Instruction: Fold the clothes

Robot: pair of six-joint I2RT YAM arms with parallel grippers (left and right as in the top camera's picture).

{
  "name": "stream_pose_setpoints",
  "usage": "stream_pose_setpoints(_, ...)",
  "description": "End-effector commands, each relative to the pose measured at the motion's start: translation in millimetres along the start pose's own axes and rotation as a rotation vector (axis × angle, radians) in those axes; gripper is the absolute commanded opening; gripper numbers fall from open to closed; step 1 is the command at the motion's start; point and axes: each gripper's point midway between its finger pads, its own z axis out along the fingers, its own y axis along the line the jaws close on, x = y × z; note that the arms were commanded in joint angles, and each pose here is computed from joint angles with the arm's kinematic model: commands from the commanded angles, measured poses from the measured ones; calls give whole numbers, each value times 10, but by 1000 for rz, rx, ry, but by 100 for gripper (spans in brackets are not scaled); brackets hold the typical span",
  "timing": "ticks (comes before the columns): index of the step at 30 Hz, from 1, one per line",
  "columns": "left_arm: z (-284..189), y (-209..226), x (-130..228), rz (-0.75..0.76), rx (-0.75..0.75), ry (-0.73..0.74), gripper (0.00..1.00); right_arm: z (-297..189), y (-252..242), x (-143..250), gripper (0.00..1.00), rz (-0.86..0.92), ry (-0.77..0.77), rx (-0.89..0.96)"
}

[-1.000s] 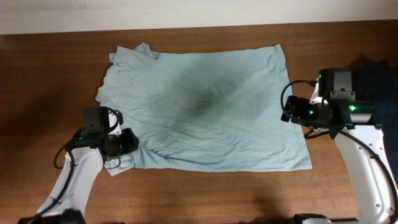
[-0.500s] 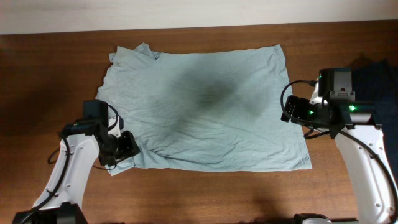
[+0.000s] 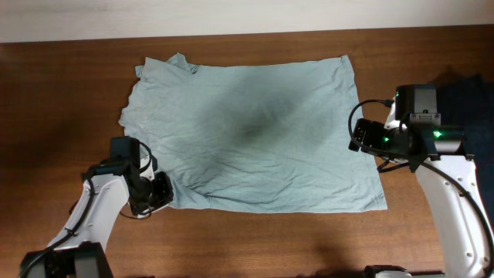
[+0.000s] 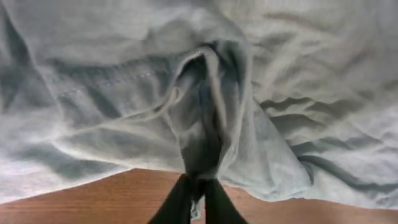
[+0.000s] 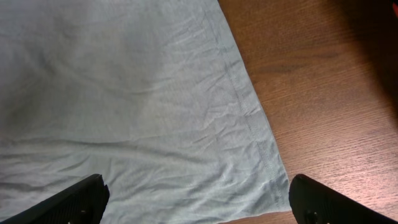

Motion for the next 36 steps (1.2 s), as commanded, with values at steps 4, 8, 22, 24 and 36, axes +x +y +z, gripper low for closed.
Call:
stream_pose_setpoints(4,-53,-361,-77,17,154,-5,1,-13,-13,-36,97,0,-11,6)
stream_pose_setpoints(8,-156,-512,-207,34,179,-43,1,-13,-13,-36,98,0,-11,6)
stream_pose_setpoints(22,-129,-655,-502,40,214,-139,38,-13,-12,-36,98,0,-11,6)
stream_pose_setpoints(24,-118,-658,-514,56,207,-146,45,-13,-12,-35,97,0,-11,6)
stream_pose_setpoints(36,-190,-327,-208,14,30,-7,39,-13,-13,-34,97,0,-11,7)
